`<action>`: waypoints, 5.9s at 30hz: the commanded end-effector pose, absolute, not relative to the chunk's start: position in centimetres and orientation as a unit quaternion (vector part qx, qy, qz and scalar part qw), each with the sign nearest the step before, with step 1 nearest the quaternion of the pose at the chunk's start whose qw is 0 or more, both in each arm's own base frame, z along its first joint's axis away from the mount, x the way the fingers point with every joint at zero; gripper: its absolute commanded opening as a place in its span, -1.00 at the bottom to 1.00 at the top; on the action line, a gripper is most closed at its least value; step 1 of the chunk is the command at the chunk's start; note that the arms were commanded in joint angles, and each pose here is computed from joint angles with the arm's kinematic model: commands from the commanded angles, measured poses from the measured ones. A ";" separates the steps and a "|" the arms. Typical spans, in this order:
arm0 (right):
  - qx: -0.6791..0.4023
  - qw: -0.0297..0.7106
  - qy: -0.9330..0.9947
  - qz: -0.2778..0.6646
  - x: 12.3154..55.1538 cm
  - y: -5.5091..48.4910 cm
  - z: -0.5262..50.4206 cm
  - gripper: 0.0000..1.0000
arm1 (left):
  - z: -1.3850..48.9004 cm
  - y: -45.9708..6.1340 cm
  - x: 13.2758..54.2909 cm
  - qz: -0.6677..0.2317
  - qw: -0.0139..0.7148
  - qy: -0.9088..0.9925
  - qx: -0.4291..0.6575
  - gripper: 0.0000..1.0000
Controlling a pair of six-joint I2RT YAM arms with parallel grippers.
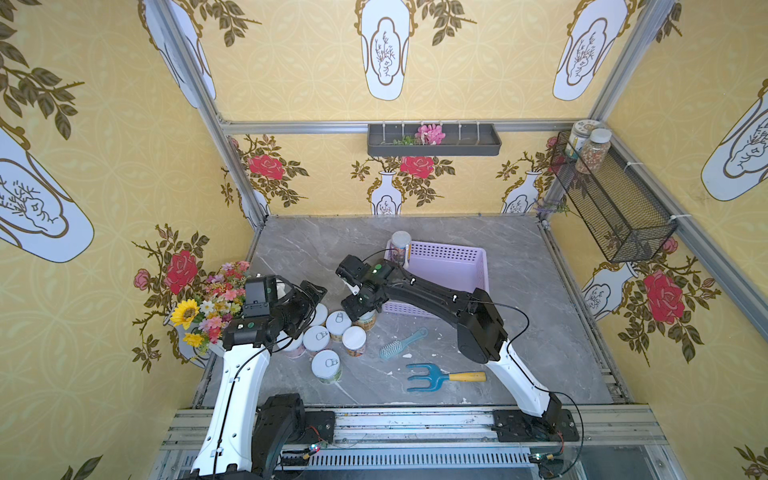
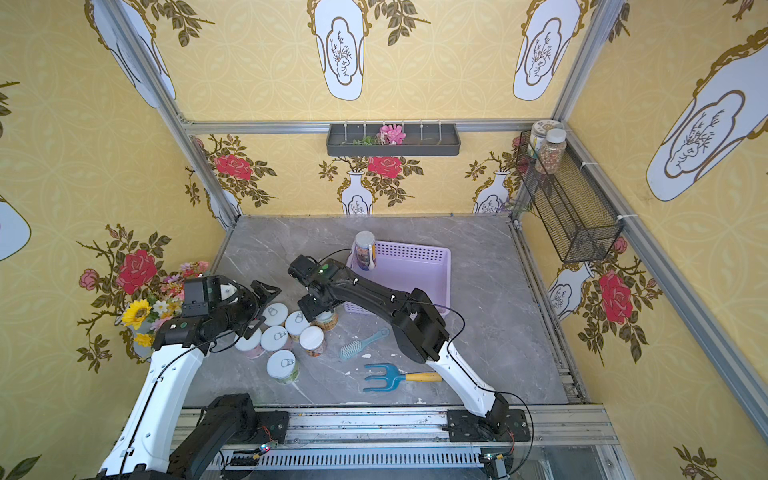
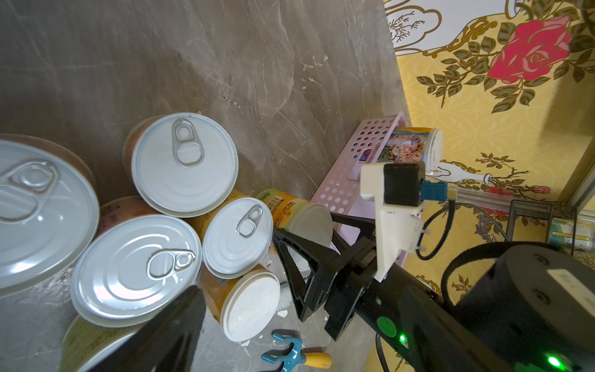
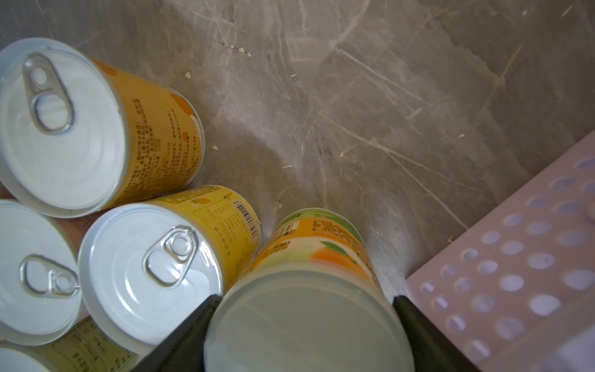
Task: Put the canned food in the basket
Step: Pick up the canned food from the center of the board, then place the canned food in the basket, then pick up the canned food from the center of the board.
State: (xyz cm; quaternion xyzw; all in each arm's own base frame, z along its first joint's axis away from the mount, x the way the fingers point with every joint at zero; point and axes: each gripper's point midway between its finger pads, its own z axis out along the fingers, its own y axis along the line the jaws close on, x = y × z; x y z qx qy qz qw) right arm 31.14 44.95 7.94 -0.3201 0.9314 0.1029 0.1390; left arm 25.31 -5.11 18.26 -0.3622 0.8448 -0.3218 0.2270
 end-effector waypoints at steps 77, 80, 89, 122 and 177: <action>-0.219 0.316 0.922 0.055 46.0 34.8 10.8 0.35 | 17.0 -17.1 26.4 -0.388 0.249 0.869 -0.181 1.00; -0.218 0.316 0.921 0.056 46.1 34.9 10.5 0.35 | 17.1 -17.0 26.4 -0.387 0.249 0.869 -0.182 1.00; -0.214 0.319 0.922 0.053 46.8 34.5 9.7 0.36 | 16.9 -17.0 26.4 -0.383 0.247 0.871 -0.183 1.00; -0.221 0.341 0.907 0.112 43.6 34.4 15.0 0.95 | 16.7 -11.4 26.8 -0.179 0.284 0.915 -0.224 1.00; -0.181 0.266 0.894 0.314 24.3 24.8 19.5 0.95 | 7.4 -14.5 19.6 0.008 0.086 0.978 -0.190 1.00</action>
